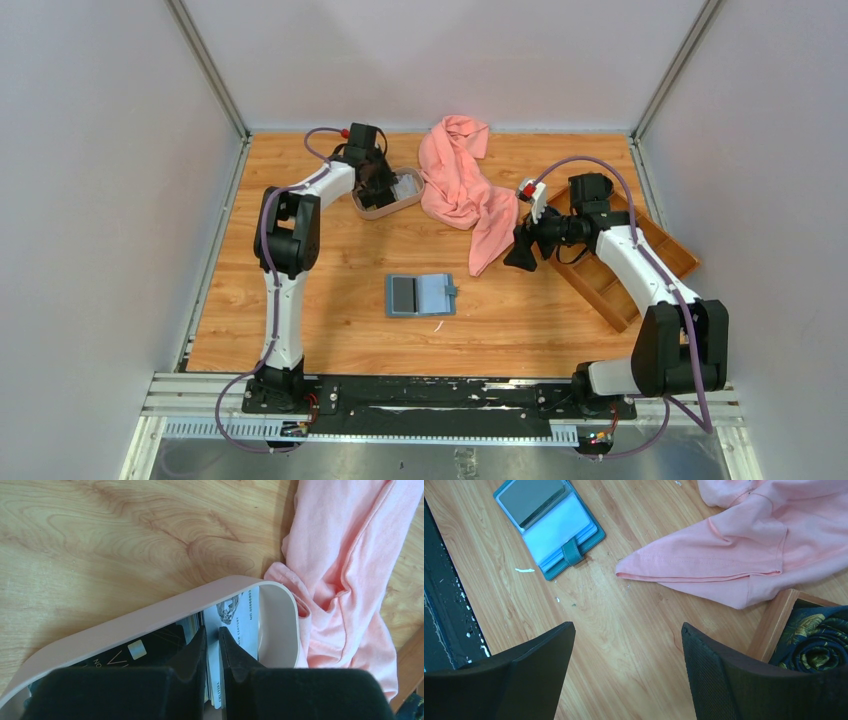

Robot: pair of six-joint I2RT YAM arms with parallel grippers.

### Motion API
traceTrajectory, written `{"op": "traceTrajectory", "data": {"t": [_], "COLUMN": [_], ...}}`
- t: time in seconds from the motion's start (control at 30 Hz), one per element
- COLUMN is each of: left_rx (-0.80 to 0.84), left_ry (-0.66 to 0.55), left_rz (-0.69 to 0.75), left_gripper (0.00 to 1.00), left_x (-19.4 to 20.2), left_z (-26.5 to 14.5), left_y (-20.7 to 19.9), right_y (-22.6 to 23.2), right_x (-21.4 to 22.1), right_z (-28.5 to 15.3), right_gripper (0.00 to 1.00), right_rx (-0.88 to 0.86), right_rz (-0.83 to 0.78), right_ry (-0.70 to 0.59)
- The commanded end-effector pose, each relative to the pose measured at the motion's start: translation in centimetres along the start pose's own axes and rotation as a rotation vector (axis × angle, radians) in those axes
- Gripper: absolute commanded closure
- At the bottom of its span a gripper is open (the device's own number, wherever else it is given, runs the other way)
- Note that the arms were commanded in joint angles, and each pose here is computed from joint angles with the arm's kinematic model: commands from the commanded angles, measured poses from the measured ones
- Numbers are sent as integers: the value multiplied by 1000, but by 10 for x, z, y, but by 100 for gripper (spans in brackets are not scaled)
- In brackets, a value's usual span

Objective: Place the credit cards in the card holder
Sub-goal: Pick up the credit card from the storage box.

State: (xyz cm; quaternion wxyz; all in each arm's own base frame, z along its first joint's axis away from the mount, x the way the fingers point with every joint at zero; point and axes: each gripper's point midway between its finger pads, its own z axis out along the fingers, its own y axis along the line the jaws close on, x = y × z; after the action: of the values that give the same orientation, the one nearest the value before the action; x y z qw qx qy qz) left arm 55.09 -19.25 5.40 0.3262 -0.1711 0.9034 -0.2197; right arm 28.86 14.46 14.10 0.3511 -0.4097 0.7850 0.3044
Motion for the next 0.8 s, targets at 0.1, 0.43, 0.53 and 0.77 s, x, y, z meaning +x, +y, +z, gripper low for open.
{"op": "traceTrajectory", "data": {"t": [0.1, 0.43, 0.53, 0.77], "left_rx": [22, 134, 160, 246], "left_ry": [1, -12, -4, -7], "left_rz": [10, -42, -57, -101], "left_gripper": [100, 100, 100, 100], "left_x": [-4, -15, -15, -19], "left_z": [-14, -28, -29, -35], "left_y": [-5, -7, -6, -8], "right_y": [2, 1, 1, 1], "right_x": [-5, -4, -3, -2], "right_z": [-6, -5, -5, -4], "right_gripper": [19, 19, 19, 19], "right_rx": [-4, -7, -7, -10], "right_rz": [17, 22, 23, 26], "right_ry": [-8, -5, -3, 1]}}
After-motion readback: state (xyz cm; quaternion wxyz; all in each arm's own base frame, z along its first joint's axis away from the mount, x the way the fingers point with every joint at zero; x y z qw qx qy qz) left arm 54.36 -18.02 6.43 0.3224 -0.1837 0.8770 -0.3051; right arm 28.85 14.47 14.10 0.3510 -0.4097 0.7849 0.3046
